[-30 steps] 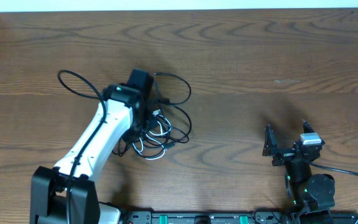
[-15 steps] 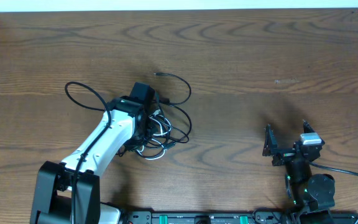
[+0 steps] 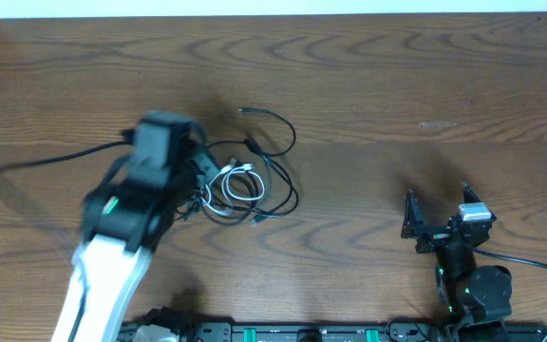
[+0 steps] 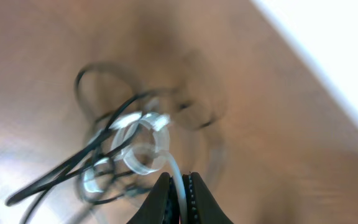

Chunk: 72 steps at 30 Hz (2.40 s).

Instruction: Untangle cables

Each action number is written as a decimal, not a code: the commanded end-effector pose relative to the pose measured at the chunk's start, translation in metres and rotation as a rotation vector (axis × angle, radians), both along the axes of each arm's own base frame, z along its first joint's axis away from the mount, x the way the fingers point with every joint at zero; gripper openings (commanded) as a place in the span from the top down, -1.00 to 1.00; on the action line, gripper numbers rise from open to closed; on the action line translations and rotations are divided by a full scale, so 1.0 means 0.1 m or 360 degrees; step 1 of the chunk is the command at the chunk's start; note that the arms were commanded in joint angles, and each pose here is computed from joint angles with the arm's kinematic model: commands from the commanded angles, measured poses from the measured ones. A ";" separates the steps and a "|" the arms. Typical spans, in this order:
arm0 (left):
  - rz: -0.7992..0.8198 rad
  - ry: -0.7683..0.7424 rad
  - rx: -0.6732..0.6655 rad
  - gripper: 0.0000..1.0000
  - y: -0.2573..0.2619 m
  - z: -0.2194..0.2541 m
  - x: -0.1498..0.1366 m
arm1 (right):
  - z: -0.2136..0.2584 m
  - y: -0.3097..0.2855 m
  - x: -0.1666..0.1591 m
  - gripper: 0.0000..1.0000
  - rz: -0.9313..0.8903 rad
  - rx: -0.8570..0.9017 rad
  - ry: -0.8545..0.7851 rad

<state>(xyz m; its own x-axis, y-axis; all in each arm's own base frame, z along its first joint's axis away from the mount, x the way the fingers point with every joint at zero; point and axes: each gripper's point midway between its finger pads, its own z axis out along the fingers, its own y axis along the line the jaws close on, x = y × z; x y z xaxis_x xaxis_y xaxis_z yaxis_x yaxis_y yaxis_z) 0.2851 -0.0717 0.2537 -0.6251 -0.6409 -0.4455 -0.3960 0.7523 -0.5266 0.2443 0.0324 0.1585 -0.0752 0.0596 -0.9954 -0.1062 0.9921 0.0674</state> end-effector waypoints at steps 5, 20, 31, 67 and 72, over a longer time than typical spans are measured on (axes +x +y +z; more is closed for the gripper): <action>-0.0065 -0.0816 -0.0230 0.85 0.06 1.34 -0.45 | 0.00 -0.03 0.00 -0.98 -0.0021 0.0020 0.0002; -0.0074 -0.0639 -0.0193 0.85 0.11 1.05 -0.71 | 0.00 -0.03 0.00 -0.98 -0.0021 0.0020 0.0002; -0.0402 -0.0134 -0.0343 0.85 -0.46 0.43 -0.32 | 0.00 -0.03 0.00 -0.99 -0.0022 0.0020 0.0002; -0.0853 -0.0310 -0.1297 0.85 -1.35 1.15 0.60 | 0.00 -0.03 0.00 -0.99 -0.0022 0.0020 0.0002; -0.0772 -0.0319 -0.0743 0.85 -1.21 0.62 0.61 | 0.00 -0.03 0.00 -0.99 -0.0021 0.0020 0.0002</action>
<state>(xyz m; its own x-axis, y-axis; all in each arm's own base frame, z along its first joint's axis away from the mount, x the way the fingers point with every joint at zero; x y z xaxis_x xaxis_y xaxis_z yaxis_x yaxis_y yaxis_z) 0.3447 -0.2041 0.3353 -0.8678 -0.4601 -0.1876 0.0301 0.3283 -0.9441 0.2443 0.0324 0.1586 -0.0752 0.0600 -0.9954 -0.1061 0.9920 0.0678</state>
